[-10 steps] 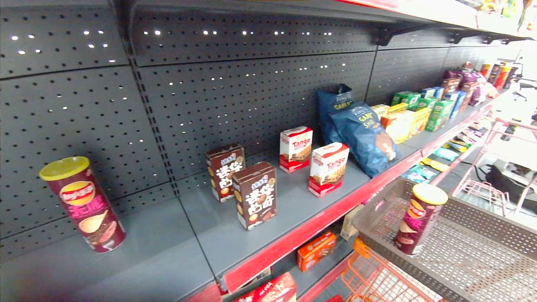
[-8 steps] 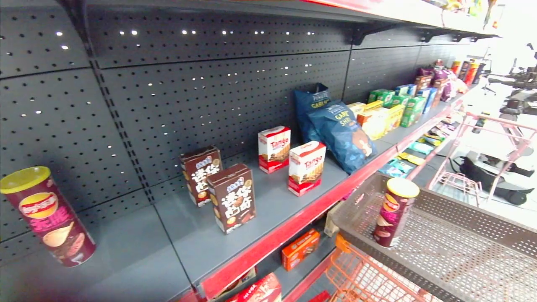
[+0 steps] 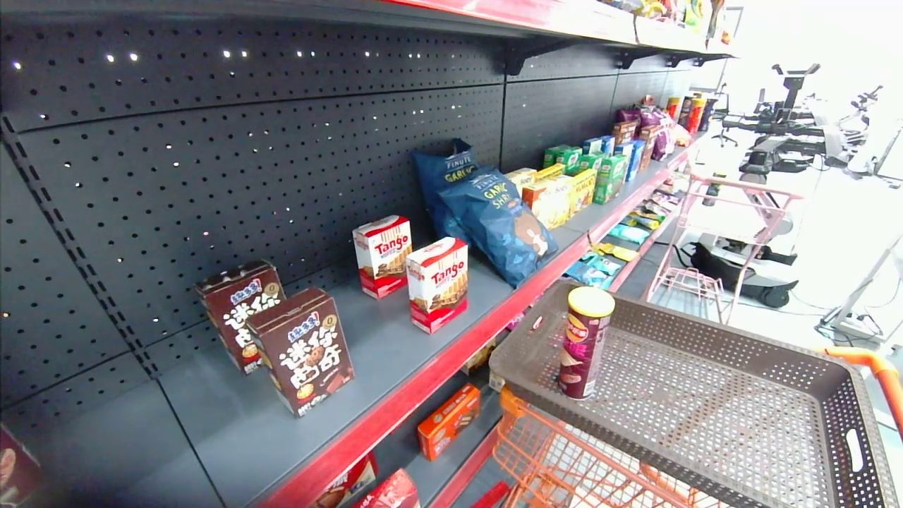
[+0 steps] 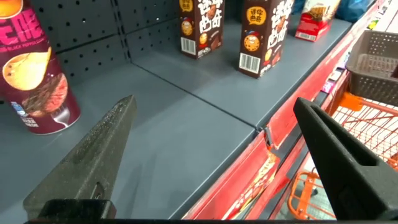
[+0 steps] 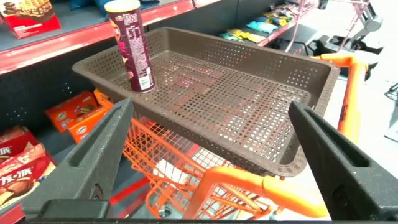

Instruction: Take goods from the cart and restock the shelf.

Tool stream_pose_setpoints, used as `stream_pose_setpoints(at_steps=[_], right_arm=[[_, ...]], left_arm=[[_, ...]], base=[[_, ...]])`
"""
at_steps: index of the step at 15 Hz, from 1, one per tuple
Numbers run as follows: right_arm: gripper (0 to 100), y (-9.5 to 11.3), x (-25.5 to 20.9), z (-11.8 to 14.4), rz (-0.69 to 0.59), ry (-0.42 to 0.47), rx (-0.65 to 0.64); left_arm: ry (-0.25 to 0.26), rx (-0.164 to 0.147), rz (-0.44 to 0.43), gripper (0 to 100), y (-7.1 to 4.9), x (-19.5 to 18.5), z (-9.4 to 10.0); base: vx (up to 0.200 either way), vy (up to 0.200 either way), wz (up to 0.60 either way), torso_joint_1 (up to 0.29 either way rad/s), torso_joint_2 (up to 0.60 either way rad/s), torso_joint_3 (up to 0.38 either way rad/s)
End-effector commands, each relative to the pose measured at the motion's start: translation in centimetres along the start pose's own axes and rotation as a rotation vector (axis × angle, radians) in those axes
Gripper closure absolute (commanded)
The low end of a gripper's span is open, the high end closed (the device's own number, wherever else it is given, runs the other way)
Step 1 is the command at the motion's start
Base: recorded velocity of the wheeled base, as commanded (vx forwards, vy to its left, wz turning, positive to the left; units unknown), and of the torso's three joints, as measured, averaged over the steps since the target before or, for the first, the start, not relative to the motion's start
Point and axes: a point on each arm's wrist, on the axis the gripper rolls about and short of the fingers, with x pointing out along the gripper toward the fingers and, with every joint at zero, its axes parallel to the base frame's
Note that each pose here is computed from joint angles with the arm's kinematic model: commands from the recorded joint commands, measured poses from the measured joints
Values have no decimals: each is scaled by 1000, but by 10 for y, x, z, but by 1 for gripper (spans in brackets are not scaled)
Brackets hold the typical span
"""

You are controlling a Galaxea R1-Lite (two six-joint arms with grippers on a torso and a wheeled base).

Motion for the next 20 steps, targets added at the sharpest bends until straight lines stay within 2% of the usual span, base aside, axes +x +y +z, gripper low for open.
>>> stream_pose_setpoints(at_steps=[1,4,5,6,8,10,11,14,20], right_arm=[[0,0,0,0,-1,1,0],[0,0,0,1,3,-4,1],[0,1,-8,28,61,-84,9],[0,2,-5,56,98,-14,40],[0,2,6,80,93,86,70],[0,2,22,86,110,170,72],[0,3,46,93,141,242,45],[0,2,108,91,47,360,15],[0,14,178,77,138,449,9]], left_arm=[[1,-1,1,0,0,0,0],[1,0,1,0,0,0,0],[1,0,1,0,0,0,0],[1,-1,1,0,0,0,0],[1,-1,1,0,0,0,0],[1,0,1,0,0,0,0],[1,-1,1,0,0,0,0],[1,-1,1,0,0,0,0],[1,0,1,0,0,0,0]], base=[[0,0,0,0,0,0],[0,0,0,0,0,0],[0,0,0,0,0,0],[0,0,0,0,0,0],[0,0,0,0,0,0],[0,0,0,0,0,0],[0,0,0,0,0,0],[0,0,0,0,0,0],[0,0,0,0,0,0]])
